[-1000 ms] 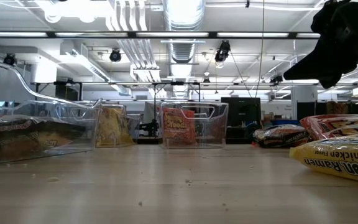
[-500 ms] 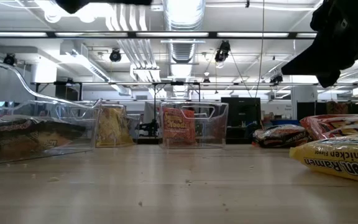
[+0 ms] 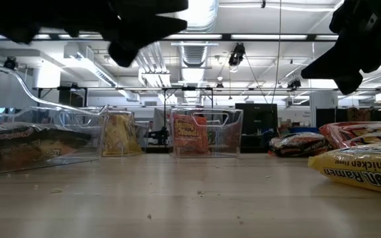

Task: Sort Maruchan noodles
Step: Put the orange noodle pack into the top right transparent bin

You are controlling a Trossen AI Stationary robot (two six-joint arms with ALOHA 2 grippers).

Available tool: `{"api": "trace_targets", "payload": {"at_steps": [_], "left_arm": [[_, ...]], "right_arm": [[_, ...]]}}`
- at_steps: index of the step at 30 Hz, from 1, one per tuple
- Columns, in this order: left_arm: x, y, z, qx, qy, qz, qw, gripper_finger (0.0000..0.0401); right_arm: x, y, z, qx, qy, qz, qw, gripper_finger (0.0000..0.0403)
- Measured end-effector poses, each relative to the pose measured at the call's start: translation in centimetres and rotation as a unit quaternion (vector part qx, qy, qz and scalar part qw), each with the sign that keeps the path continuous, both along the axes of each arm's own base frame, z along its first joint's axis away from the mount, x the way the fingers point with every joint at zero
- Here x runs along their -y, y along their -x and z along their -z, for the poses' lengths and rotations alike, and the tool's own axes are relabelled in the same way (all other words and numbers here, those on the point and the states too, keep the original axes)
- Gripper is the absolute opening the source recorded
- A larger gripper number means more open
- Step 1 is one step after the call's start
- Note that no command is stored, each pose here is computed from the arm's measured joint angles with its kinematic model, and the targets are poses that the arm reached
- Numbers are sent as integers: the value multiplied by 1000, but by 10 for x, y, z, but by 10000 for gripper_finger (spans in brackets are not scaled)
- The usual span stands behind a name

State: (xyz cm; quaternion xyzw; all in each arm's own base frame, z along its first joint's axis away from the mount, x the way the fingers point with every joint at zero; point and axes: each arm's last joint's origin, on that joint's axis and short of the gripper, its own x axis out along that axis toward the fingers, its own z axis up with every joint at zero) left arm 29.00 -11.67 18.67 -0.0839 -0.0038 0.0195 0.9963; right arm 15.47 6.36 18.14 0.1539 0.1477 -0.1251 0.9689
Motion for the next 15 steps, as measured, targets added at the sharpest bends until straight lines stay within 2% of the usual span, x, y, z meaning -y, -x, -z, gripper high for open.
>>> {"api": "trace_targets", "payload": {"at_steps": [4, 7, 10, 13, 15], "left_arm": [[-22, -7, -4, 31, 12, 76, 997, 152], [-22, -13, -4, 21, 6, 85, 996, 145], [-20, -16, -5, 17, 5, 82, 997, 133], [-21, -17, -6, 17, 3, 70, 997, 121], [-22, -18, -7, 18, -4, 66, 998, 114]], "right_arm": [[0, 0, -1, 2, -1, 1, 1000, 9], [2, -1, 0, 5, -4, 14, 1000, 9], [9, -2, 2, 1, -71, 44, 996, 10], [16, -4, 7, -34, -150, 15, 988, 24], [21, -6, 9, -48, -181, 9, 982, 42]]}}
